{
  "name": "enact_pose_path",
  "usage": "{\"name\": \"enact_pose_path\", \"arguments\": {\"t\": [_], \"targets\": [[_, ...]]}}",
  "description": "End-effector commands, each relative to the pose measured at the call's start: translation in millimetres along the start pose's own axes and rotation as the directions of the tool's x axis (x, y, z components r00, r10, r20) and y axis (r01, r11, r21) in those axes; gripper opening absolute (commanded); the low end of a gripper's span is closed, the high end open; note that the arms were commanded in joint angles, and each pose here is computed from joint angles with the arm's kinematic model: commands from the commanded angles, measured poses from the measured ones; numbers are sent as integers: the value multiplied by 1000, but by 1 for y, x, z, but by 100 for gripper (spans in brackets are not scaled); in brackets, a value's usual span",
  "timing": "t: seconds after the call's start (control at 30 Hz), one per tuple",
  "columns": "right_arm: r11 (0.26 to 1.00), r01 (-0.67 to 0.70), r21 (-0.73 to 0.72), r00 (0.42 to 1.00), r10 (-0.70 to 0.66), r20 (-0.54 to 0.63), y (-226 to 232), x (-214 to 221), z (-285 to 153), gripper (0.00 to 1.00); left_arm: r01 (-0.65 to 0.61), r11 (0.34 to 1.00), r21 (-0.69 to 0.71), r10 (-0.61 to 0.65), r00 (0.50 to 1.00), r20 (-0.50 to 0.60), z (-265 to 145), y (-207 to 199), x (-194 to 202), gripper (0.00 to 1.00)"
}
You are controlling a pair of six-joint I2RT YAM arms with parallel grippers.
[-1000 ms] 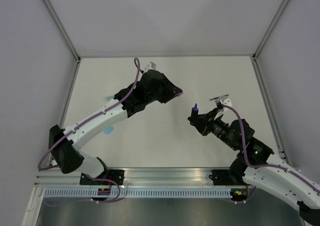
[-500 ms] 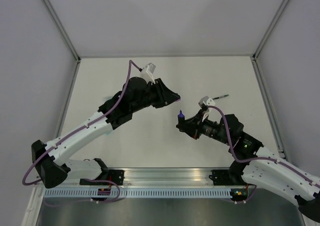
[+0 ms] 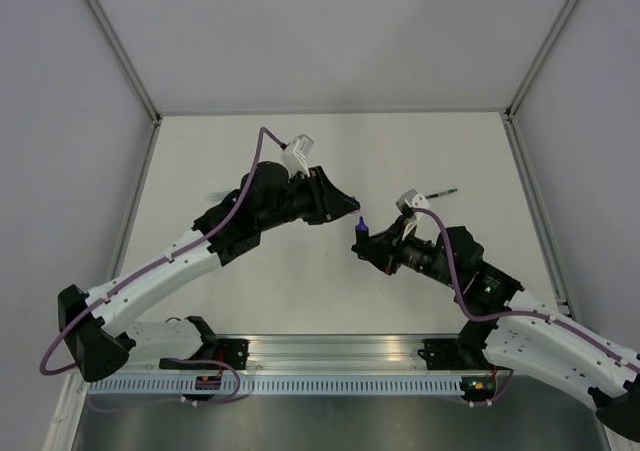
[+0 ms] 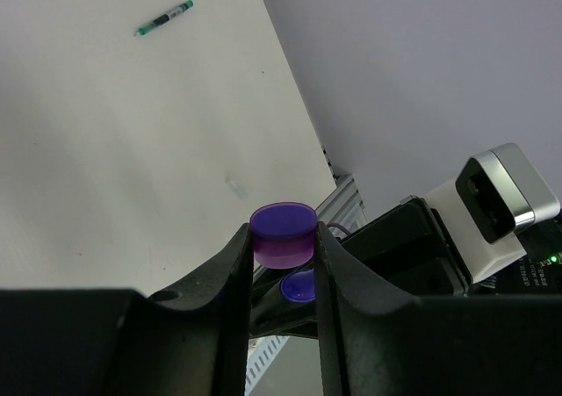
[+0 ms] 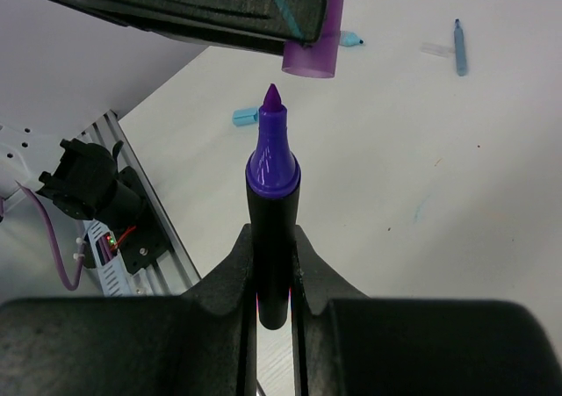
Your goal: Insert the pens into the pen caps
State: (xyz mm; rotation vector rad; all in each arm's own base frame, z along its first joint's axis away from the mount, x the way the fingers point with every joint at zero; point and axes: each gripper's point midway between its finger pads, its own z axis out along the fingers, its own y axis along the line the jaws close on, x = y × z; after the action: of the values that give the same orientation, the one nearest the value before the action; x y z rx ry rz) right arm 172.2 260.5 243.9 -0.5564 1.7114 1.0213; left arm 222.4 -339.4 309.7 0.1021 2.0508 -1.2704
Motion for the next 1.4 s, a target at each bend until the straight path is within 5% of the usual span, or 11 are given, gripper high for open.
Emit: {"name": "enact_pose_path", "arguments": {"t": [0.0,1.37], "targets": [[1000,-3,3,999,3,48,1,-13,3,0,-53,996,69,51,998,30,-12,-17,-6,2],[998,-60,-29,998,60,15,4,-1,14,0,-41,999,28,39,997,64,-9,-9,-9,2]]}}
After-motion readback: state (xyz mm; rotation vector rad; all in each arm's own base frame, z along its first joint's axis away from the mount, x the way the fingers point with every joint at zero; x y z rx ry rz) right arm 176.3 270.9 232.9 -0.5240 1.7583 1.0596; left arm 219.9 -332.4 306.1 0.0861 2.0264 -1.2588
